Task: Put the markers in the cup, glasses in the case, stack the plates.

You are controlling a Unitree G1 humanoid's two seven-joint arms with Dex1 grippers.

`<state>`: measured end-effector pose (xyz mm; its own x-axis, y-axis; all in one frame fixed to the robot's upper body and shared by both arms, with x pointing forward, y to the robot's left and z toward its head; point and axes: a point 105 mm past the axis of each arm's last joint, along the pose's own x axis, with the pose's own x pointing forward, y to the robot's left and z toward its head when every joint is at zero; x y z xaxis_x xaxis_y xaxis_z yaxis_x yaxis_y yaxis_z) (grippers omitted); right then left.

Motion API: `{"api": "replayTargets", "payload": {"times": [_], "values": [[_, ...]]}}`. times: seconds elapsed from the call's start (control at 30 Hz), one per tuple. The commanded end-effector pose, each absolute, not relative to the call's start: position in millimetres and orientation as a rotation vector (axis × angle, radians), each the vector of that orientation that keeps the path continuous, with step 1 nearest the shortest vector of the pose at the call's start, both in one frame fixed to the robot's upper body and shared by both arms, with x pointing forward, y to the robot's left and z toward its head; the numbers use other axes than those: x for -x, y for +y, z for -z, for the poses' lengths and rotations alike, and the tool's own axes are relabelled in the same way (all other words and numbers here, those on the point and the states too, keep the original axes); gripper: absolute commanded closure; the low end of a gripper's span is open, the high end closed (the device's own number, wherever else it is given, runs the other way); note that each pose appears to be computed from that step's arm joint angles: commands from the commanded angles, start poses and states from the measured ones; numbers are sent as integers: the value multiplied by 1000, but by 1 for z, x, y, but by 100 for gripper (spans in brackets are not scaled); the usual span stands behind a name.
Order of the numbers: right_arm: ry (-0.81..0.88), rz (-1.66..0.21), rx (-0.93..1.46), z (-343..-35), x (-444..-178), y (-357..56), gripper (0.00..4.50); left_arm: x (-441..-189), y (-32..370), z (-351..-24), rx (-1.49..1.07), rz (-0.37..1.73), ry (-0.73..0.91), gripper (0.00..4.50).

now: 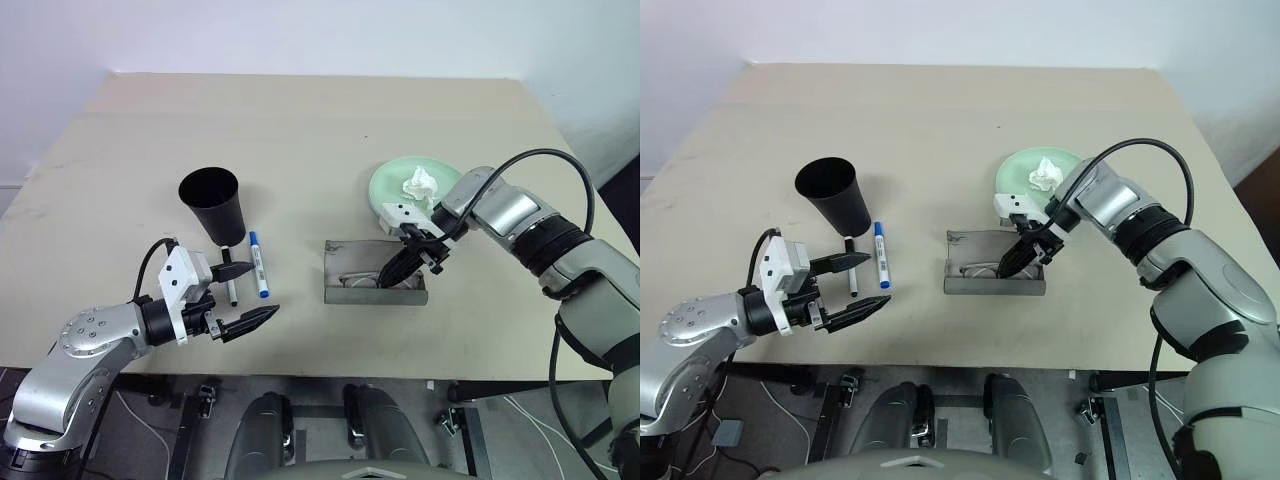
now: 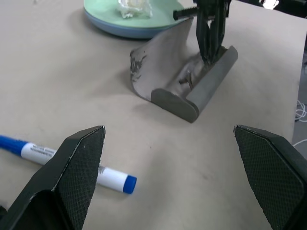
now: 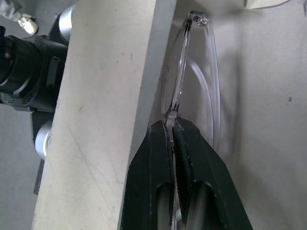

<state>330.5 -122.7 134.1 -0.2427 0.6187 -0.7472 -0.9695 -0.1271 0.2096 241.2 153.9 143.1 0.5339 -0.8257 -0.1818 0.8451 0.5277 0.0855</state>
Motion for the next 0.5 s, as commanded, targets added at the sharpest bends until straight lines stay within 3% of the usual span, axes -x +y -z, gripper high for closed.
{"api": "replayTargets", "payload": {"times": [0.03, 0.43, 0.5], "values": [[856, -1677, 578, -134, -326, -122, 448, -241, 149, -151, -191, 1013, 80, 0], [881, -1689, 539, -123, -322, -118, 448, -243, 145, -152, -192, 1018, 71, 0], [874, -1682, 529, -124, -324, -118, 394, -244, 145, -153, -192, 1017, 71, 0]]}}
